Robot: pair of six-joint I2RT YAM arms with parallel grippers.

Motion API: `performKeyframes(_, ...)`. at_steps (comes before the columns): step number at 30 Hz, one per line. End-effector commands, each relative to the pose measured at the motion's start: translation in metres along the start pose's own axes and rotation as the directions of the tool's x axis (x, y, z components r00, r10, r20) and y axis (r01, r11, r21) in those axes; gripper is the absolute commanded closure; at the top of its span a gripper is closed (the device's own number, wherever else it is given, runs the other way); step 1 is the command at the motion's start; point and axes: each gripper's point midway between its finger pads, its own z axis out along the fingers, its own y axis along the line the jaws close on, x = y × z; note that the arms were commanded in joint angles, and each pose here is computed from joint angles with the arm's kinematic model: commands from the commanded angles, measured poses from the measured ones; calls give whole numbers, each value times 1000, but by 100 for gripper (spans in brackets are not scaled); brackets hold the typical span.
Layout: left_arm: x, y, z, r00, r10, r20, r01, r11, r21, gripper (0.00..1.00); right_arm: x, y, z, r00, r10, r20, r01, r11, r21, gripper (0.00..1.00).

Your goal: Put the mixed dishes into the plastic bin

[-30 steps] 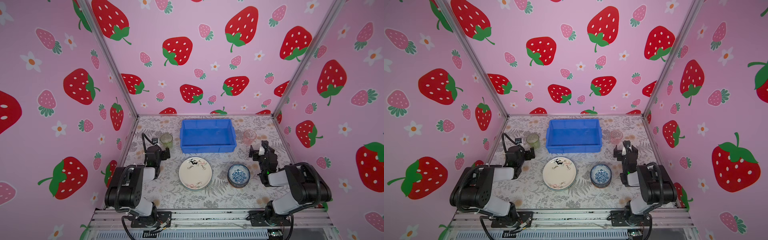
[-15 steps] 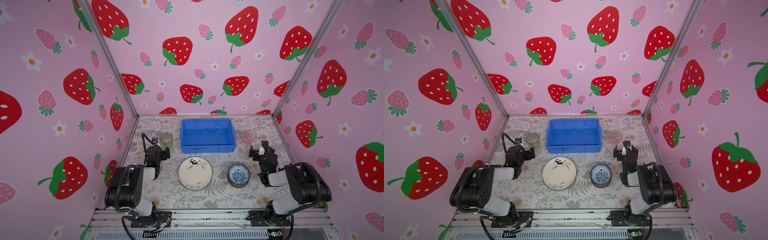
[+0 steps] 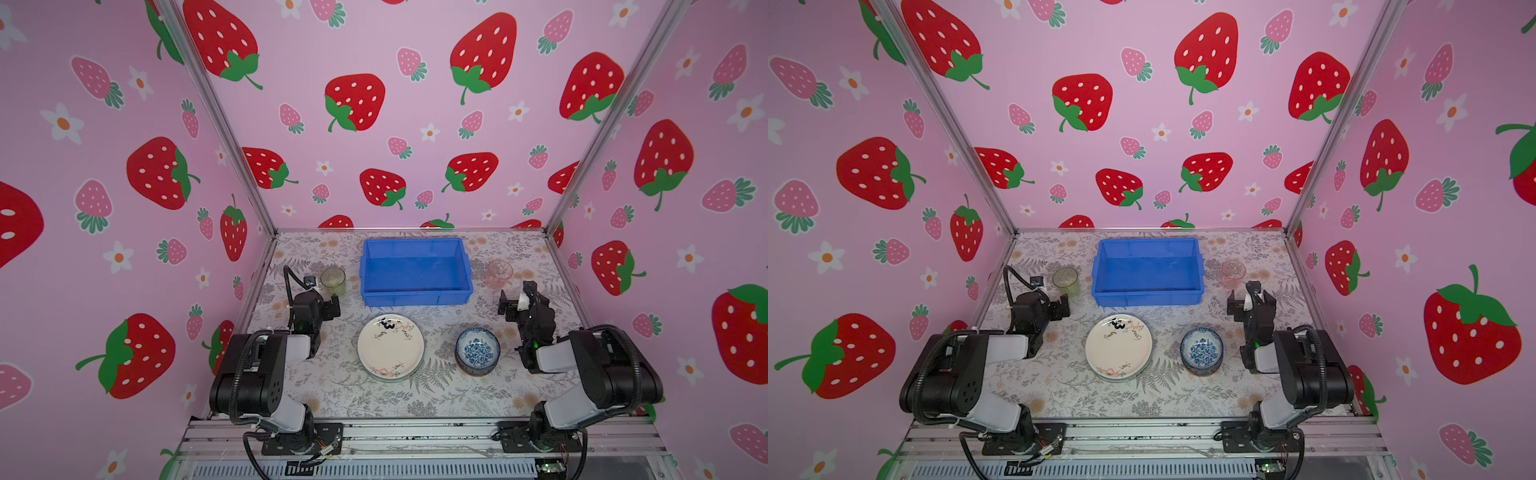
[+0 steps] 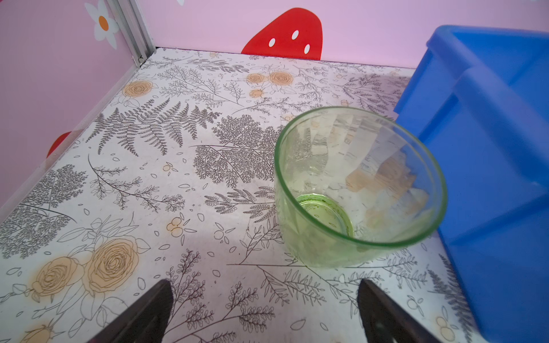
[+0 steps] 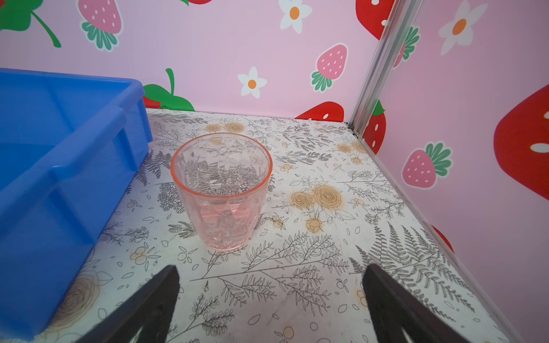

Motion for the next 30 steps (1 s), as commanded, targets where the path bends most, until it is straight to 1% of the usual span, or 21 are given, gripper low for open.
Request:
performKeyframes(1, -17, -1, 3, 999, 6, 49, -7, 1000, 10, 1, -11, -5, 2, 999, -11, 38, 10, 1000, 19, 1)
performKeyframes(4, -16, -1, 2, 999, 5, 51, -6, 1000, 10, 1, -11, -5, 2, 999, -11, 39, 10, 1000, 19, 1)
performKeyframes(7, -27, 10, -5, 998, -14, 66, 19, 998, -62, 1, -11, -5, 3, 999, -11, 38, 10, 1000, 18, 1)
performKeyframes(12, -48, 27, -32, 993, -52, 102, 69, 983, -169, 1, -10, -5, 3, 999, -9, 36, 8, 1000, 18, 1)
performKeyframes(14, -55, 30, -44, 991, -97, 87, 112, 977, -183, 1, -10, -6, 2, 999, -7, 38, 6, 1000, 16, 1)
performKeyframes(16, -68, 28, -58, 987, -128, 96, 142, 976, -165, 1, -12, -7, 0, 999, 2, 50, -3, 1000, 22, 1)
performKeyframes(19, -88, 32, -86, 969, -197, 152, 220, 962, -160, 1, -21, -14, -4, 998, 20, 59, -24, 998, 59, 1)
performKeyframes(21, -98, 41, -105, 949, -265, 173, 296, 935, -192, 1, -29, -21, -3, 999, 45, 30, -47, 995, 91, 1)
performKeyframes(22, -102, 44, -112, 941, -292, 173, 324, 923, -209, 1, -29, -25, -1, 997, 72, -4, -71, 991, 114, 1)
performKeyframes(24, -106, 57, -131, 915, -371, 159, 402, 874, -274, 1, -42, -30, -2, 990, 138, -28, -133, 982, 134, 1)
performKeyframes(26, -106, 67, -147, 878, -457, 141, 477, 816, -327, 1, -59, -28, -4, 982, 187, -37, -182, 977, 112, 1)
performKeyframes(27, -110, 67, -153, 861, -492, 126, 505, 800, -324, 1, -71, -26, -6, 975, 217, -46, -212, 973, 94, 1)
performKeyframes(30, -122, 58, -163, 860, -508, 49, 500, 820, -278, 1, -98, -17, -12, 961, 240, -140, -235, 971, 52, 1)
